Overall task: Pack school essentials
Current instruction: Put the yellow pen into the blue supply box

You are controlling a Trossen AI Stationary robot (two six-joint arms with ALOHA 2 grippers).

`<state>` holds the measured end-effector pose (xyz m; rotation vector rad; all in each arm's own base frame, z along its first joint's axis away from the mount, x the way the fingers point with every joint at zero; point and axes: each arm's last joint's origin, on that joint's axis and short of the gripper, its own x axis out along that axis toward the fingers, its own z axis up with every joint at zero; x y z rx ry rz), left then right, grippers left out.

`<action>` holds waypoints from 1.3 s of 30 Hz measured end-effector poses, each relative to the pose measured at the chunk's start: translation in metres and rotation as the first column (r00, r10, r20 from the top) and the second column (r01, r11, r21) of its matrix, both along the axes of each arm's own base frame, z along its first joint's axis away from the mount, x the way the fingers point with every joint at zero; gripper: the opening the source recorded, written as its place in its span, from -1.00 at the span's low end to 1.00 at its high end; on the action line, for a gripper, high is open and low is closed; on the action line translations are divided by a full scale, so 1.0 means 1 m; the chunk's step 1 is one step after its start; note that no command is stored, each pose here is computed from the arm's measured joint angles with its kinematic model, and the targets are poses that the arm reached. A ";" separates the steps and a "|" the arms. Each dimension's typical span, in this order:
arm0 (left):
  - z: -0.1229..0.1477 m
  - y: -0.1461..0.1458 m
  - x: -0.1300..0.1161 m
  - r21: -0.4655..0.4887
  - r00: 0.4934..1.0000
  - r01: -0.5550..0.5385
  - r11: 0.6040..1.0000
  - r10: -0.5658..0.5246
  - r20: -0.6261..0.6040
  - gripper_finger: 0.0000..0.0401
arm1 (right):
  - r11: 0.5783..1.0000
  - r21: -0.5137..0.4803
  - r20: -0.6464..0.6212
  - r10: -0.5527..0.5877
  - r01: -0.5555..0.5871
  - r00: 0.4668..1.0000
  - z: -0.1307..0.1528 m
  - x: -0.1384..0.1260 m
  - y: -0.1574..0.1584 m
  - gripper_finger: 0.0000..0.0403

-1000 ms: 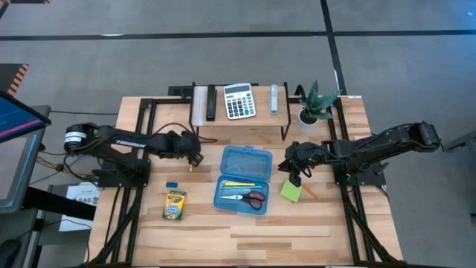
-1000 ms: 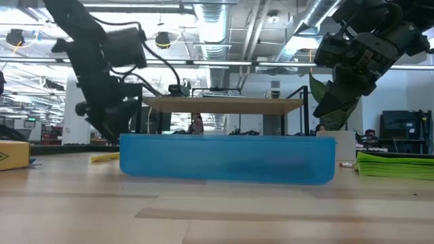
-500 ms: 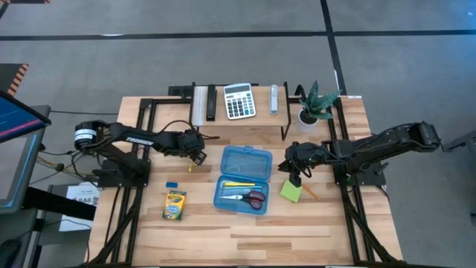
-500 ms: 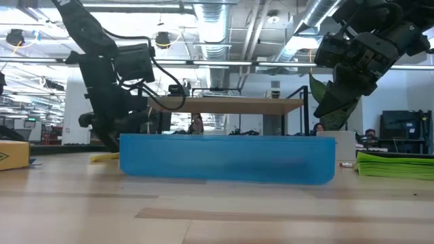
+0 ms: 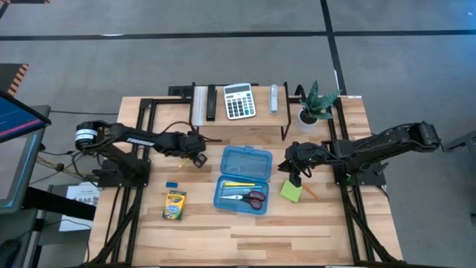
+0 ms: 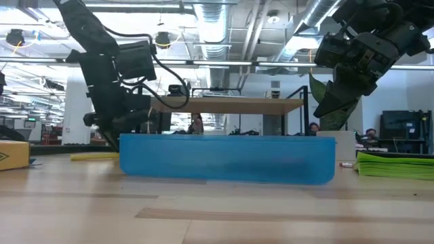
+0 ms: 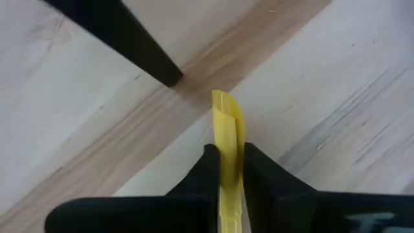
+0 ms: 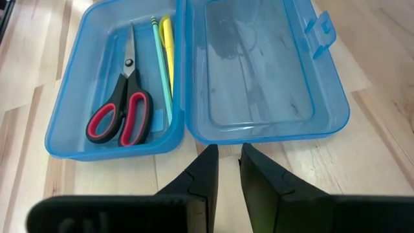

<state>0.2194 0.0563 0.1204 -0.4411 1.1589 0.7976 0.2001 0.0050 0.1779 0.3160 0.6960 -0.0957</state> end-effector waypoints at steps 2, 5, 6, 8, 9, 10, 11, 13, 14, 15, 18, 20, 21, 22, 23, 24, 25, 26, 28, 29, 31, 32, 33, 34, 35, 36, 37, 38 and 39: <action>0.003 -0.002 0.003 0.002 1.000 0.023 1.000 -0.023 -0.007 -0.93 | 1.000 0.000 0.000 0.000 0.000 1.000 0.000 0.000 0.000 -0.56; 0.009 -0.005 0.009 0.001 0.999 0.045 0.999 -0.045 -0.019 -0.97 | 1.000 0.000 0.000 0.000 0.000 1.000 0.000 0.000 0.000 -0.56; 0.012 -0.007 0.011 -0.009 0.998 0.056 0.998 -0.056 -0.024 -0.97 | 1.000 0.000 0.000 0.000 0.000 1.000 0.000 0.000 0.000 -0.56; 0.016 -0.012 0.014 -0.041 0.996 0.081 0.996 -0.083 -0.029 -0.97 | 1.000 0.000 0.000 0.000 0.000 1.000 0.000 0.000 0.000 -0.56; 0.018 -0.014 0.016 -0.053 0.995 0.094 0.994 -0.096 -0.026 -0.97 | 1.000 0.000 0.000 0.000 0.000 1.000 0.000 0.000 0.000 -0.56; 0.020 -0.017 0.017 -0.052 0.994 0.105 0.993 -0.106 -0.023 -0.98 | 1.000 0.000 0.000 0.000 0.000 1.000 0.000 0.000 0.000 -0.56; 0.022 -0.019 0.019 -0.051 0.993 0.119 0.992 -0.120 -0.016 -0.98 | 1.000 0.000 0.000 0.000 0.000 1.000 0.000 0.000 0.000 -0.56; 0.025 -0.024 0.023 -0.046 0.989 0.145 0.988 -0.146 -0.002 -0.99 | 1.000 0.001 0.000 0.000 0.000 1.000 0.000 0.000 0.000 -0.56; 0.027 -0.026 0.025 -0.041 0.988 0.158 0.987 -0.158 0.004 -0.99 | 1.000 0.001 0.000 0.000 0.000 1.000 0.000 0.000 0.000 -0.56; 0.029 -0.029 0.027 -0.038 0.986 0.168 0.985 -0.168 0.012 -0.98 | 1.000 0.001 0.000 0.000 0.000 1.000 0.000 0.000 0.000 -0.56; 0.036 -0.036 0.033 -0.029 0.980 0.198 0.980 -0.198 0.022 -0.97 | 1.000 0.001 0.000 0.000 0.000 1.000 0.000 0.000 0.000 -0.56; 0.044 -0.041 0.037 -0.012 0.977 0.213 0.977 -0.212 0.018 -0.98 | 1.000 0.001 0.000 0.000 0.000 1.000 0.000 0.000 0.000 -0.56; 0.048 -0.043 0.039 -0.004 0.976 0.219 0.976 -0.219 0.018 -0.98 | 1.000 0.001 0.000 0.000 0.000 1.000 0.000 0.000 0.000 -0.56; 0.052 -0.045 0.041 0.002 0.974 0.226 0.974 -0.226 0.018 -0.98 | 1.000 0.001 0.000 0.000 0.000 1.000 0.000 0.000 0.000 -0.56; 0.056 -0.047 0.043 0.008 0.972 0.233 0.972 -0.233 0.016 -0.98 | 1.000 0.001 0.000 0.000 0.000 1.000 0.000 0.000 0.000 -0.56; 0.059 -0.049 0.043 0.018 0.971 0.237 0.971 -0.237 0.005 -0.98 | 1.000 0.001 0.000 0.000 0.000 1.000 0.000 0.000 0.000 -0.56; 0.062 -0.050 0.044 0.025 0.970 0.241 0.970 -0.241 -0.010 -0.99 | 1.000 0.001 0.000 0.000 0.000 1.000 0.000 0.000 0.000 -0.56; 0.066 -0.051 0.043 0.034 0.969 0.246 0.969 -0.244 -0.032 -0.99 | 1.000 0.002 0.000 -0.001 0.001 1.000 0.000 0.000 0.000 -0.56; 0.071 -0.053 0.041 0.052 0.961 0.267 0.962 -0.263 -0.081 -0.99 | 1.000 0.002 0.000 -0.001 0.001 1.000 0.000 0.000 0.000 -0.56; 0.072 -0.054 0.040 0.053 0.956 0.281 0.958 -0.275 -0.103 -0.99 | 1.000 0.002 0.000 -0.001 0.001 1.000 0.000 0.000 0.000 -0.56; 0.074 -0.054 0.033 0.040 0.946 0.301 0.953 -0.293 -0.140 -0.99 | 1.000 0.003 0.000 -0.001 0.001 1.000 0.000 0.000 0.000 -0.56; 0.074 -0.054 0.028 0.031 0.944 0.304 0.952 -0.297 -0.148 -0.99 | 1.000 0.003 0.000 0.000 0.000 1.000 0.000 0.000 0.000 -0.56; 0.073 -0.054 0.023 0.022 0.942 0.305 0.952 -0.299 -0.150 -0.99 | 1.000 0.004 -0.003 0.000 0.000 1.000 0.000 0.000 0.000 -0.56; 0.071 -0.054 0.016 0.015 0.941 0.302 0.953 -0.295 -0.164 -1.00 | 1.000 0.004 -0.005 0.000 0.000 1.000 0.000 0.000 0.000 -0.56; 0.069 -0.054 0.008 0.013 0.943 0.293 0.956 -0.287 -0.167 -1.00 | 1.000 0.004 -0.007 0.000 0.000 1.000 -0.001 0.000 0.000 -0.56; 0.069 -0.054 0.000 0.012 0.949 0.282 0.959 -0.277 -0.153 -1.00 | 1.000 0.004 -0.008 0.000 0.000 1.000 -0.001 0.000 0.000 -0.56; 0.069 -0.053 -0.007 0.014 0.956 0.267 0.964 -0.263 -0.127 -1.00 | 1.000 0.004 -0.009 0.000 0.000 1.000 -0.001 -0.001 0.000 -0.56; 0.068 -0.053 -0.014 0.019 0.965 0.250 0.968 -0.248 -0.090 -1.00 | 1.000 0.004 -0.009 0.000 0.000 1.000 -0.001 -0.001 0.000 -0.56; 0.067 -0.053 -0.023 0.021 0.973 0.227 0.974 -0.226 -0.051 -1.00 | 1.000 0.003 -0.009 0.001 -0.001 1.000 -0.001 -0.001 0.000 -0.56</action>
